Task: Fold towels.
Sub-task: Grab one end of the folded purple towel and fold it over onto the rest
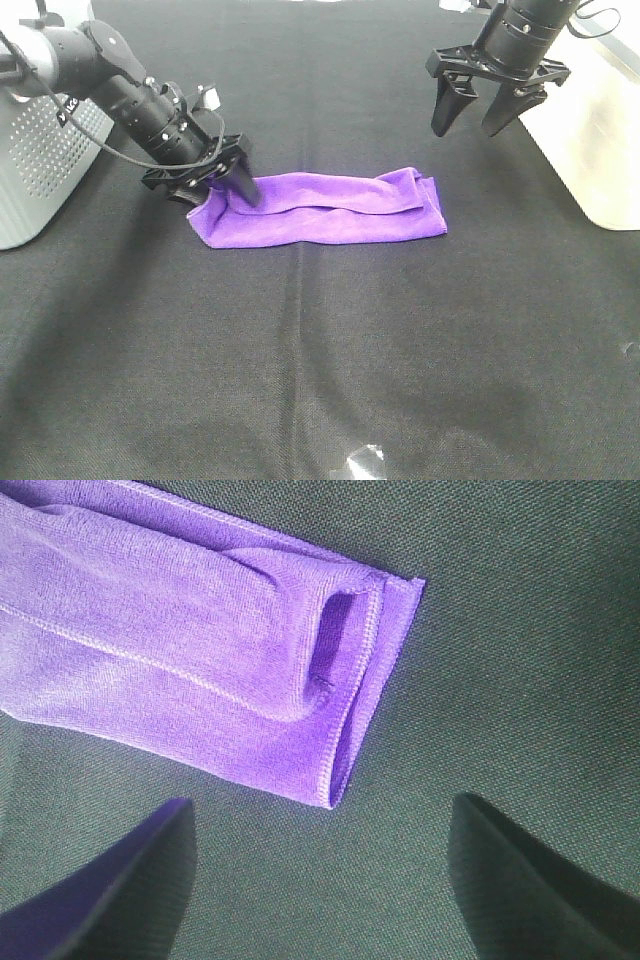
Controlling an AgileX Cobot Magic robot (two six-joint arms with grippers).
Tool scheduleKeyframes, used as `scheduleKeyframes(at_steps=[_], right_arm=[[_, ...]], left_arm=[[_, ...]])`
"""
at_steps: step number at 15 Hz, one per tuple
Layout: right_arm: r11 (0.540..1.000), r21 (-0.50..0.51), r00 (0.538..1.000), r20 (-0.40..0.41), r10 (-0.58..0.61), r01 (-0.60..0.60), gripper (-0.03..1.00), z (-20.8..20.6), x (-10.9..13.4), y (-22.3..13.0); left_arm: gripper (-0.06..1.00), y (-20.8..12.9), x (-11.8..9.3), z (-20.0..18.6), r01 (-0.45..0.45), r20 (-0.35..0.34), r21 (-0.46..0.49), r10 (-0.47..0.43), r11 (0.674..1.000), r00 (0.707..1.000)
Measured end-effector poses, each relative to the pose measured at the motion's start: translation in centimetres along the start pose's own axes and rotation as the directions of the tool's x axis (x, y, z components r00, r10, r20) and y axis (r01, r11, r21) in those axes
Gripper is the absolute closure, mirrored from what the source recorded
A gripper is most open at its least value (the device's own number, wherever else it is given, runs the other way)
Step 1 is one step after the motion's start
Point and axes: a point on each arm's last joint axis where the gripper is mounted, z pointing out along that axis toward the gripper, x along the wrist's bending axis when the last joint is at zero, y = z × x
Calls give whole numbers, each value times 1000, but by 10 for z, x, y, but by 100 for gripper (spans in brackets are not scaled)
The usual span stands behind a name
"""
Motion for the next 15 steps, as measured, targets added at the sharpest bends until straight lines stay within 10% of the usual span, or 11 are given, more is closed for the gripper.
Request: scheduleKeyframes(at_steps=[3,8,12,15], right_arm=[[1000,0,1000,0,0,0,26,0,0,0],[1000,0,1000,0,0,0,26,0,0,0],[1000,-17,1000,2,-1,1,26,-9,2,0],[1000,-16,1000,2,-1,1,26,-9,2,0]], left_arm=[[90,-1,3,5,-22,-13,6,22,1000,1000],[91,-1,8,-7,-84,-74,71,89,994,993],[91,1,59,-59,-12,-147,47,19,999,989],[91,5,46,-69,-26,-115,10,27,1000,993]])
